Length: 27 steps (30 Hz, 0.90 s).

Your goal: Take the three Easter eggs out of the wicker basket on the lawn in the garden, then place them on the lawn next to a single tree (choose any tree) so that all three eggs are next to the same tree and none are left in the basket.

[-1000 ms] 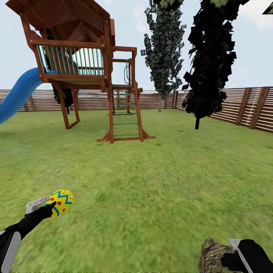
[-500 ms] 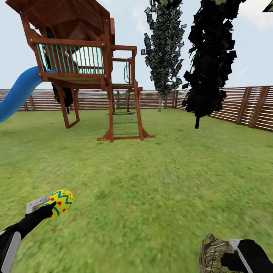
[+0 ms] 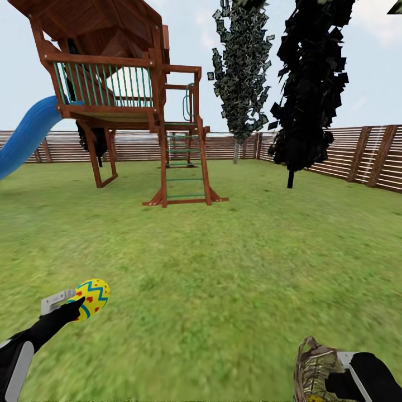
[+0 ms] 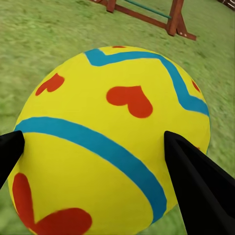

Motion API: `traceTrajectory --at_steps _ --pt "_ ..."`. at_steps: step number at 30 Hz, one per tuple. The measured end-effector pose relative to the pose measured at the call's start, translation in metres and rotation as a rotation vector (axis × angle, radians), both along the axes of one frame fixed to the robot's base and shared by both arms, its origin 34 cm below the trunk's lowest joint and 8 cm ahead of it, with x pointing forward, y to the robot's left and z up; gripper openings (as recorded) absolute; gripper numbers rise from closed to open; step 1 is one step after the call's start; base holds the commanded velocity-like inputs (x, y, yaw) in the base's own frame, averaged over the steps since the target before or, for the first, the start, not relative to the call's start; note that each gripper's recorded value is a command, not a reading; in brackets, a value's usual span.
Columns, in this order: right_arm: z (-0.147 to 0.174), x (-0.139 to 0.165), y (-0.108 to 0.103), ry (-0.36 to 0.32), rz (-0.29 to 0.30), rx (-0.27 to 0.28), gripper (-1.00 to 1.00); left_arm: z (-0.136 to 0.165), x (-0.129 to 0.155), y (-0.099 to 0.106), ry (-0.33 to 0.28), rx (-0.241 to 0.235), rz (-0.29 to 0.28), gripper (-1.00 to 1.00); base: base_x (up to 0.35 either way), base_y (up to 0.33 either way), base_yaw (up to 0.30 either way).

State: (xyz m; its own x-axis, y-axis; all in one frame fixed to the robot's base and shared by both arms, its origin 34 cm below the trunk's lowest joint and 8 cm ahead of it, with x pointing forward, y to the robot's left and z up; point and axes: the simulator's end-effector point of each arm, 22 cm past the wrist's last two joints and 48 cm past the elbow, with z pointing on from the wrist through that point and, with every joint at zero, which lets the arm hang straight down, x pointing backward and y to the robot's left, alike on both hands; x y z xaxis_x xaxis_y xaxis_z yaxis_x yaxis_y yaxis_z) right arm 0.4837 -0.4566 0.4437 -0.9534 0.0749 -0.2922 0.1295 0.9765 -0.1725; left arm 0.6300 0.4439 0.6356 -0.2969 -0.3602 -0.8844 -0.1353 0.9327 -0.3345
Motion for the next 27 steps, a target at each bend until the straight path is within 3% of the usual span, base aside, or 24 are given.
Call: traceTrajectory --at_steps 27 --pt "-0.061 -0.014 0.004 0.002 0.003 0.002 1.00 -0.060 -0.014 -0.001 -0.001 0.001 -0.002 -1.00 0.000 0.000 0.000"
